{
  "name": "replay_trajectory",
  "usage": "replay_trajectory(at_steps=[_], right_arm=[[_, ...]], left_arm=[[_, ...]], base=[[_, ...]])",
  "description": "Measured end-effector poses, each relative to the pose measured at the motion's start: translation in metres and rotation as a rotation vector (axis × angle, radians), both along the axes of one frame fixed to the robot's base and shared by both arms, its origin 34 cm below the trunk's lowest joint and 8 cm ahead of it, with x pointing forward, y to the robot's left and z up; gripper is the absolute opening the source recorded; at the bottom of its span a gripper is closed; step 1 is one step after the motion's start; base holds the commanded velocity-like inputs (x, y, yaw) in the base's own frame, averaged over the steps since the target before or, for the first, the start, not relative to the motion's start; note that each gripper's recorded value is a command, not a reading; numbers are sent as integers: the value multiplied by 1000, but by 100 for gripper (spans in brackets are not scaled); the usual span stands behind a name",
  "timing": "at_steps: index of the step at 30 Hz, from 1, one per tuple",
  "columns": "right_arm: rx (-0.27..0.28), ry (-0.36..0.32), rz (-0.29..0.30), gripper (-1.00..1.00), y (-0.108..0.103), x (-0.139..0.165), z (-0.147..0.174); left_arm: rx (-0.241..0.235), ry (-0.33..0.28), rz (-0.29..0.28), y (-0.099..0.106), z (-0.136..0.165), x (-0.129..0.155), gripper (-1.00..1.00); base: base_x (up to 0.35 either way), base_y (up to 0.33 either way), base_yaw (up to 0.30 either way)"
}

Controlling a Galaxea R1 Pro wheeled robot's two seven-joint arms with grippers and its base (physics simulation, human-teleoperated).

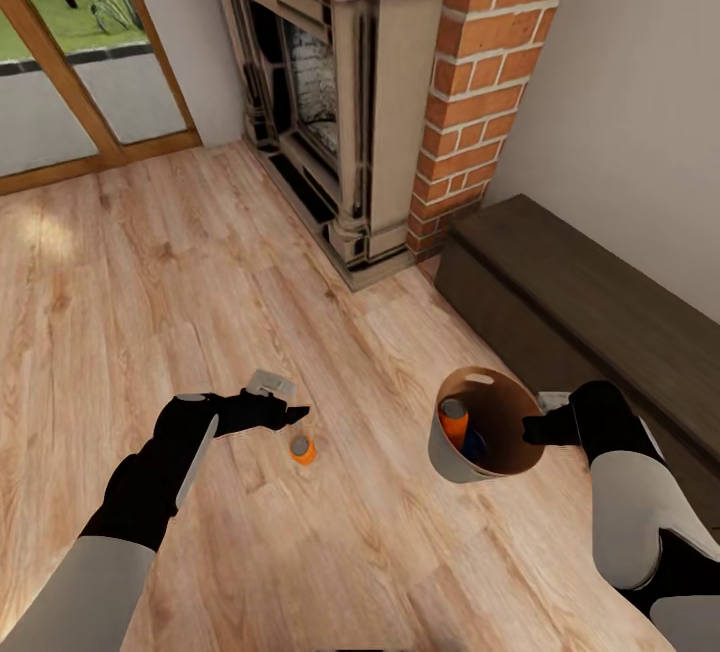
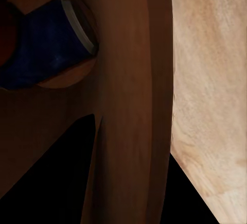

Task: Put the three can of soda from the living room inside the tash can in the kitchen.

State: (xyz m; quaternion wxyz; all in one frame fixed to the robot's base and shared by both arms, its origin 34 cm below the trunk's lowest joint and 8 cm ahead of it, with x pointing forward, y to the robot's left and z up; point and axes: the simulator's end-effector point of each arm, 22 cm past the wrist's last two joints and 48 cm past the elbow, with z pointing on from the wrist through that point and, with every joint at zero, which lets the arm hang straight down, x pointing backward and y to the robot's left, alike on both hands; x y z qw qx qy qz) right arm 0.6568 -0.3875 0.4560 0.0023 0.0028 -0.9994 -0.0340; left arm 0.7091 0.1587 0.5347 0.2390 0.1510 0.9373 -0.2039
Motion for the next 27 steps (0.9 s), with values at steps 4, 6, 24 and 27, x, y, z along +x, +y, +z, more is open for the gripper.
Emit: replay_trajectory(at_steps=[4,6,24,27], right_arm=[[0,0,0,-100,0,0,0],[-2,0,2,-100,0,0,0],[0,36,-21,-100,1,-5,2],[-14,80,-35,-100,1,-10,5]], left_arm=[[0,0,0,0,0,0,100],[0,0,0,0,0,0,100],[31,26,7,2,-13,-6,100],[72,56,37,9,-29,-12,100]], base=[[323,149,-63],[324,130,-31],[106,14,-3],[1,0,0]])
